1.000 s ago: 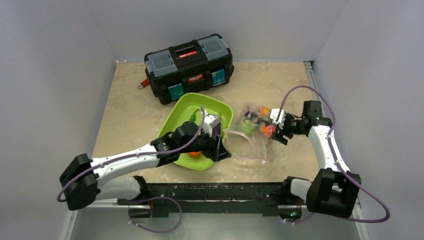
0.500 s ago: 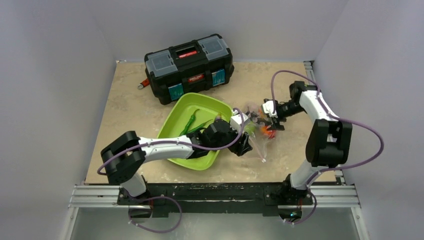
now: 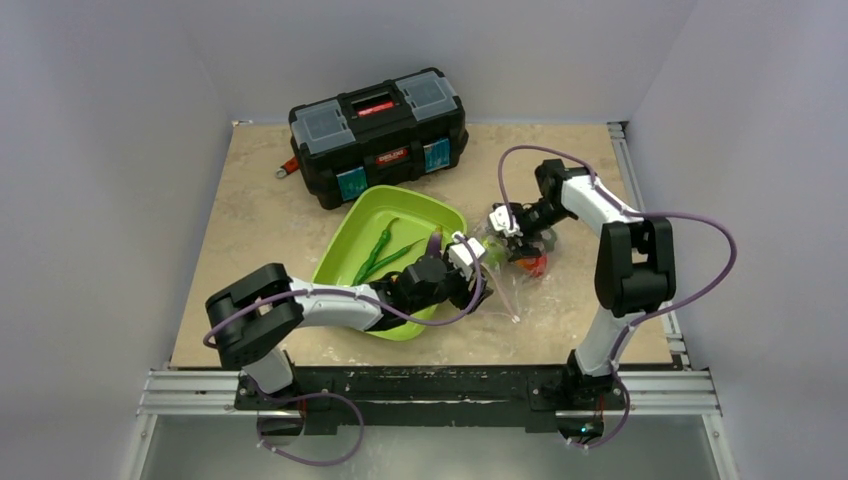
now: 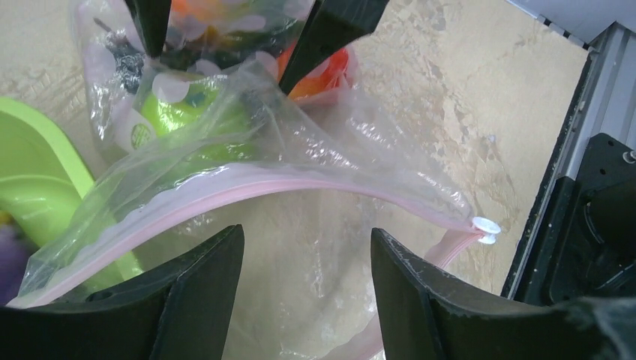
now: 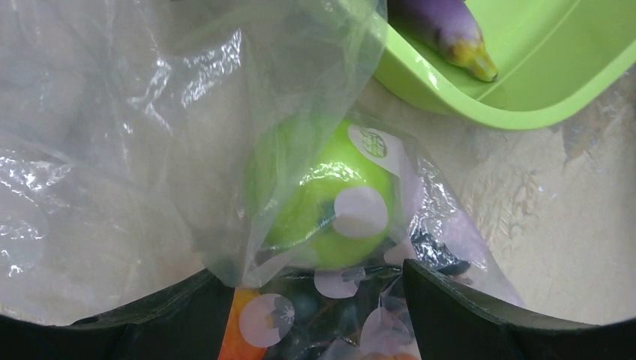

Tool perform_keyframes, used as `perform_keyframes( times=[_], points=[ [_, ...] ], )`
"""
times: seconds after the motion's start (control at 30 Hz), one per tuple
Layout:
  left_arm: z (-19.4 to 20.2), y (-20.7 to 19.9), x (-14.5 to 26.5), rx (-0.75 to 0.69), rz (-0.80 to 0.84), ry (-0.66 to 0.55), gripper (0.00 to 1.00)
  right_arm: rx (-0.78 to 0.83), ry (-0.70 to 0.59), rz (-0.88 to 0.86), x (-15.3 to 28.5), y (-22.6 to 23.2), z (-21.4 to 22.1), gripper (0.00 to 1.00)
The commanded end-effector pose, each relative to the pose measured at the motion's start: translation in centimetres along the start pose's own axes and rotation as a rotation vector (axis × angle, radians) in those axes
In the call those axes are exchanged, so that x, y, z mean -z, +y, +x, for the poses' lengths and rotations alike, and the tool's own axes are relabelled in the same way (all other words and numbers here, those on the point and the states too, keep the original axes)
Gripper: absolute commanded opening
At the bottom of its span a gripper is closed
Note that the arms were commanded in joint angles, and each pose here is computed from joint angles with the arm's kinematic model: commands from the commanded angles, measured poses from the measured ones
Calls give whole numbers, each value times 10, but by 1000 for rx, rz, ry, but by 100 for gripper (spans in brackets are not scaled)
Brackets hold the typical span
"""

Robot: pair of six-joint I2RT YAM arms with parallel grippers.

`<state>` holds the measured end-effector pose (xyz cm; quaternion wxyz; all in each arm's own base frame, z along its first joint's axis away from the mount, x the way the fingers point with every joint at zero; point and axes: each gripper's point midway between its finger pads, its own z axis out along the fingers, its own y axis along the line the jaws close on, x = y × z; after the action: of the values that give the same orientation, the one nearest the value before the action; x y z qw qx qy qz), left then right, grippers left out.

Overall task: Open the zip-top bag and remove the fake food
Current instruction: Place the fake fruit in the bin, then pick up the fake fruit from the zipper food storage bag.

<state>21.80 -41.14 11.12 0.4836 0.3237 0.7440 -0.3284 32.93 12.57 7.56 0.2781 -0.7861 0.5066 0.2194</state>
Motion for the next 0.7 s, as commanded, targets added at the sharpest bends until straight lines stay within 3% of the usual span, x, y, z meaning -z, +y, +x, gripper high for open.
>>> perform_keyframes(
  times=[0.0,0.13,0.33,0.53,0.67],
  points=[
    [-23,-12,-5,-92,62,-132,62,3,55,-4,-9,-5,7,78],
    [-16,-10,-8,-131,62,-146,61,-48,89,-42,-15,12,18,66],
    [-11,-9,-9,-152,61,-149,62,-127,125,-82,-12,46,28,38],
    [-5,-16,-13,-214,105,-157,62,-232,114,-87,-1,84,21,31],
    [-3,-24,-14,-269,143,-206,62,-290,53,-85,-1,99,1,34]
  ],
)
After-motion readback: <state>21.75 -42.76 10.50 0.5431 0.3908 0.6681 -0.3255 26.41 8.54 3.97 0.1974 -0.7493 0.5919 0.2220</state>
